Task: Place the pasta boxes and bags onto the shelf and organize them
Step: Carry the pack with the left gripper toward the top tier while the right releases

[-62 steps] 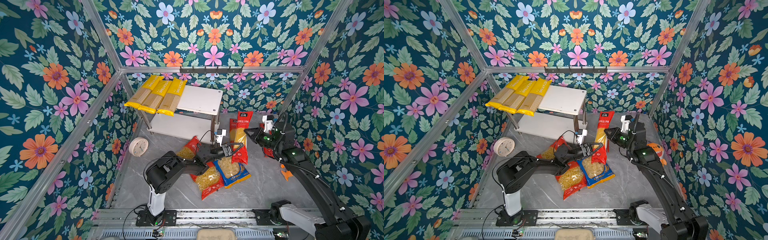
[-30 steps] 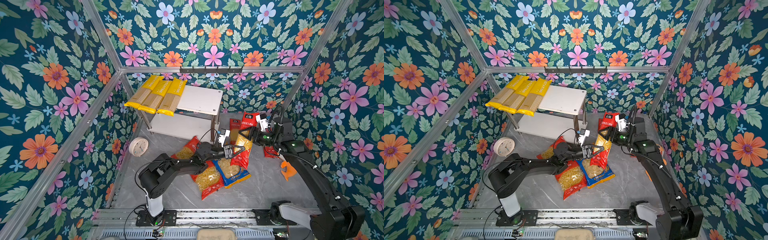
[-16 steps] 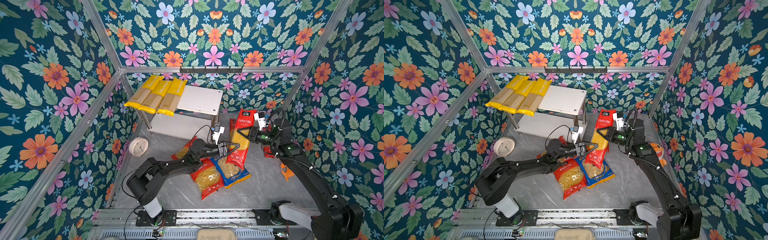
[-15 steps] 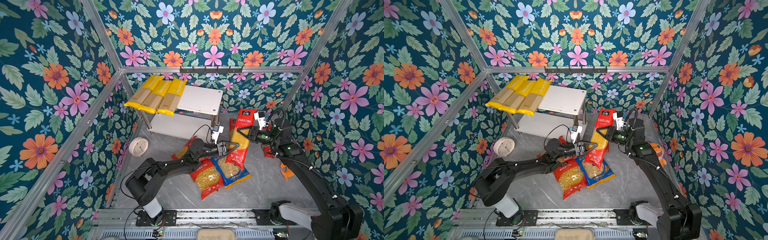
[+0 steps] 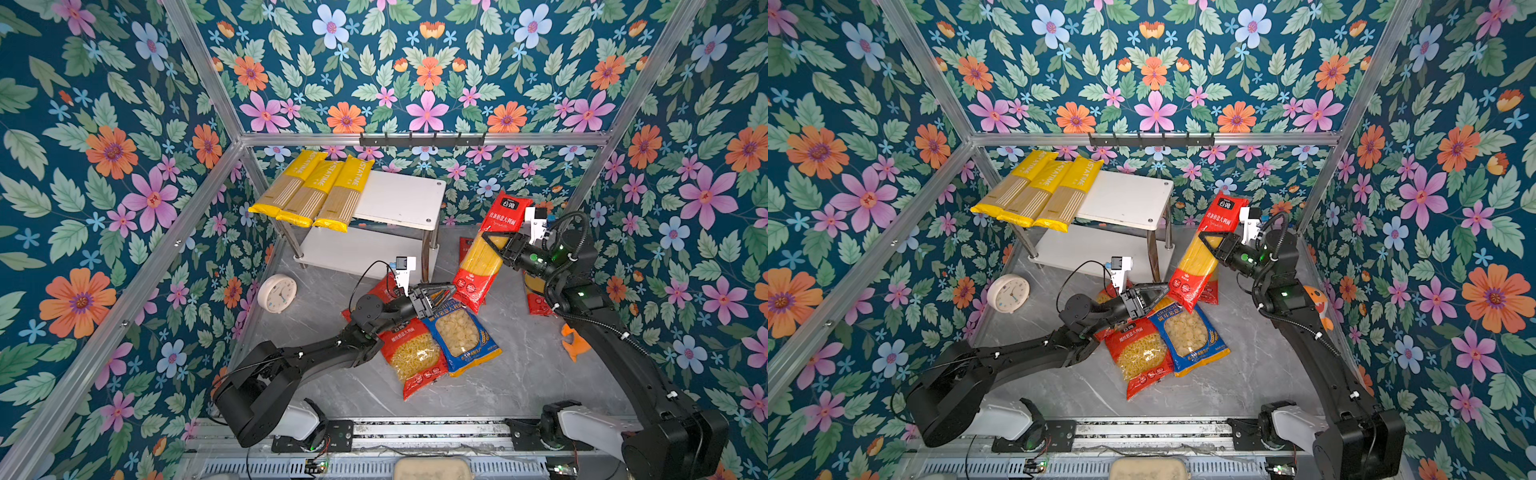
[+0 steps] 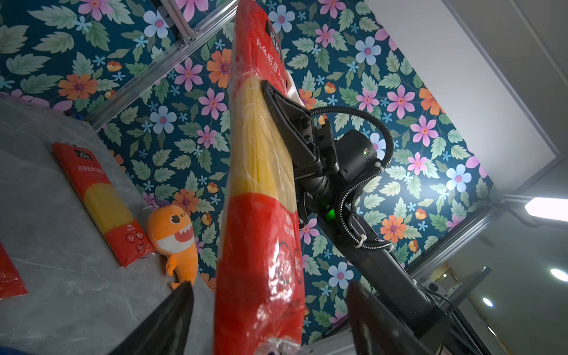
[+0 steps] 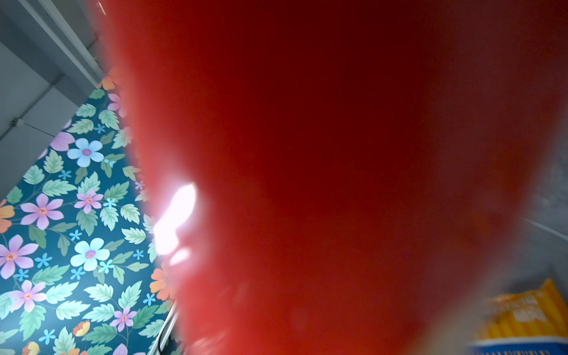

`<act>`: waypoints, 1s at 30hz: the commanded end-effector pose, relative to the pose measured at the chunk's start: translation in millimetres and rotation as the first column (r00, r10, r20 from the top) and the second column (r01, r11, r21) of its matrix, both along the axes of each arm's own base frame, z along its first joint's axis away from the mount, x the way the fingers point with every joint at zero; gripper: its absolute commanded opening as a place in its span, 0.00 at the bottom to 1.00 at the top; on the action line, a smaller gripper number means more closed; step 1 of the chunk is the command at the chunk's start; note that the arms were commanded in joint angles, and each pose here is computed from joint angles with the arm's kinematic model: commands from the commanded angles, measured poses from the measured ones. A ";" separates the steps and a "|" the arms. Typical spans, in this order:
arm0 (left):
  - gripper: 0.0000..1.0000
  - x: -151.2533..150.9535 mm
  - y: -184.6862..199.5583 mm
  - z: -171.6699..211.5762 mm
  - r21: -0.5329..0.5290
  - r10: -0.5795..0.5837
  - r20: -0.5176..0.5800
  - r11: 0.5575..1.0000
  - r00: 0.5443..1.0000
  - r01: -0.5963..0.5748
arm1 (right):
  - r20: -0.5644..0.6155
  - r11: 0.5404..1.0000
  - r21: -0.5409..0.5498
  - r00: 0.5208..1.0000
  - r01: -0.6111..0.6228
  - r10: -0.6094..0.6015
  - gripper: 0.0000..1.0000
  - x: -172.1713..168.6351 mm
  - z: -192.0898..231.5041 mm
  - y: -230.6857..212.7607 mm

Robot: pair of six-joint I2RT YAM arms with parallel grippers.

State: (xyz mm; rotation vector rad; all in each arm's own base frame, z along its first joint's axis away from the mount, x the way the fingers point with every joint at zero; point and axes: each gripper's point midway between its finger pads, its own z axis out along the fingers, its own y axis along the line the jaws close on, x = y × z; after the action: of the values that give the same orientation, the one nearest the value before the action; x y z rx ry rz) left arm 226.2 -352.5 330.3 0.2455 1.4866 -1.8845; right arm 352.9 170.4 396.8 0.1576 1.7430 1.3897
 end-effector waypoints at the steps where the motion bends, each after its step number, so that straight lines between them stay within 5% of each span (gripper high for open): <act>1: 0.81 7.4 1.3 5.7 -0.023 0.052 -0.022 0.998 0.998 -0.052 | 0.162 0.992 0.122 0.985 0.042 -0.061 0.09 5.2 53.9 -5.7; 12: 0.74 37.3 -8.9 18.7 -0.111 0.109 -0.121 0.986 0.987 -0.122 | 0.176 0.981 0.192 0.982 0.031 -0.065 0.10 10.4 64.5 5.2; 22: 0.54 46.9 -7.6 33.9 -0.216 0.099 -0.169 0.967 0.981 -0.135 | 0.164 0.980 0.194 0.984 0.036 -0.068 0.15 12.5 58.3 8.3; 27: 0.52 47.0 -8.2 38.5 -0.231 0.092 -0.165 0.965 0.982 -0.129 | 0.166 0.981 0.193 0.984 0.032 -0.065 0.17 12.2 57.2 11.1; 30: 0.41 45.2 -7.7 42.3 -0.245 0.084 -0.156 0.962 0.984 -0.121 | 0.168 0.981 0.193 0.984 0.034 -0.067 0.20 12.0 57.6 10.6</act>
State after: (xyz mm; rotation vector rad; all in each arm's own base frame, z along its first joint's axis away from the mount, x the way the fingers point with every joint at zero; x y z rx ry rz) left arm 276.1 -364.7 357.6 -0.1062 1.3781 -1.9827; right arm 372.8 183.7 418.0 0.2458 1.6034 1.4548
